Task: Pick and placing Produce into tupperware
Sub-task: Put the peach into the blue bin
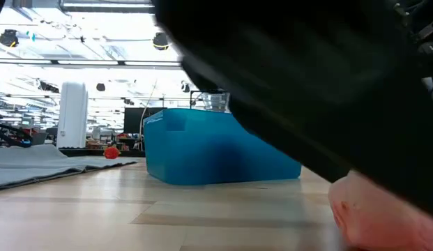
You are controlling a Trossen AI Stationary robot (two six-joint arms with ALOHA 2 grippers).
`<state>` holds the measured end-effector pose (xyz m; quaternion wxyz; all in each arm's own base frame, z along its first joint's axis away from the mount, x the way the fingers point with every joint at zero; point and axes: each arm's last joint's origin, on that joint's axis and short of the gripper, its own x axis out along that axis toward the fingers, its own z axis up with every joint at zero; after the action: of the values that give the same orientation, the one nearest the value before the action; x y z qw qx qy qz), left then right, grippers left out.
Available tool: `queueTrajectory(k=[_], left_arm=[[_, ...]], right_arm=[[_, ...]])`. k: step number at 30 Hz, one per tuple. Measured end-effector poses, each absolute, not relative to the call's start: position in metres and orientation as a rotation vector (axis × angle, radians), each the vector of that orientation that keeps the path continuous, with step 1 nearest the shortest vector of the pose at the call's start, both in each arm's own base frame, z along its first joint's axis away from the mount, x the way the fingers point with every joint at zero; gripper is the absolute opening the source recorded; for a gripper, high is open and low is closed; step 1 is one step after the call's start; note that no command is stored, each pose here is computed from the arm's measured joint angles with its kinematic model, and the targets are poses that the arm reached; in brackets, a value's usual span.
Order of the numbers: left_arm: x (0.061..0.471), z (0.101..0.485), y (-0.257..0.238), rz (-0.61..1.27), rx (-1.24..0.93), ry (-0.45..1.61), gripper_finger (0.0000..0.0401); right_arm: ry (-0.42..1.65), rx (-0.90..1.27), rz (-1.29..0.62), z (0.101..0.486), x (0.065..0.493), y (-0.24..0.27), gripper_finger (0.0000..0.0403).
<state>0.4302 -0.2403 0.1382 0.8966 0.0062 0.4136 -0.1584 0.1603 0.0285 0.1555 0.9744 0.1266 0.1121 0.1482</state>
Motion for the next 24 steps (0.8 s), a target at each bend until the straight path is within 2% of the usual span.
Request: queueTrajectory(k=[8, 11, 19, 21, 24], left_arm=[[0.4359, 0.1305, -0.2369, -0.365, -0.033, 0.86, 0.0237], [0.4351, 0.1299, -0.2369, -0.364, -0.03, 0.87, 0.0207], [0.4344, 0.1291, -0.2364, -0.364, 0.001, 0.874, 0.0091], [0.434, 0.1304, -0.236, -0.369, 0.03, 0.869, 0.008], [0.4312, 0.1374, -0.2337, -0.365, 0.084, 0.875, 0.0085]], right_arm=[[0.231, 0.256, 0.298, 0.1551, 0.1602, 0.0285, 0.0131], [0.231, 0.256, 0.298, 0.1551, 0.1602, 0.0285, 0.0131], [0.231, 0.256, 0.298, 0.155, 0.1602, 0.0285, 0.0131], [0.231, 0.256, 0.298, 0.155, 0.1602, 0.0285, 0.0131], [0.231, 0.256, 0.298, 0.155, 0.1602, 0.0285, 0.0131]])
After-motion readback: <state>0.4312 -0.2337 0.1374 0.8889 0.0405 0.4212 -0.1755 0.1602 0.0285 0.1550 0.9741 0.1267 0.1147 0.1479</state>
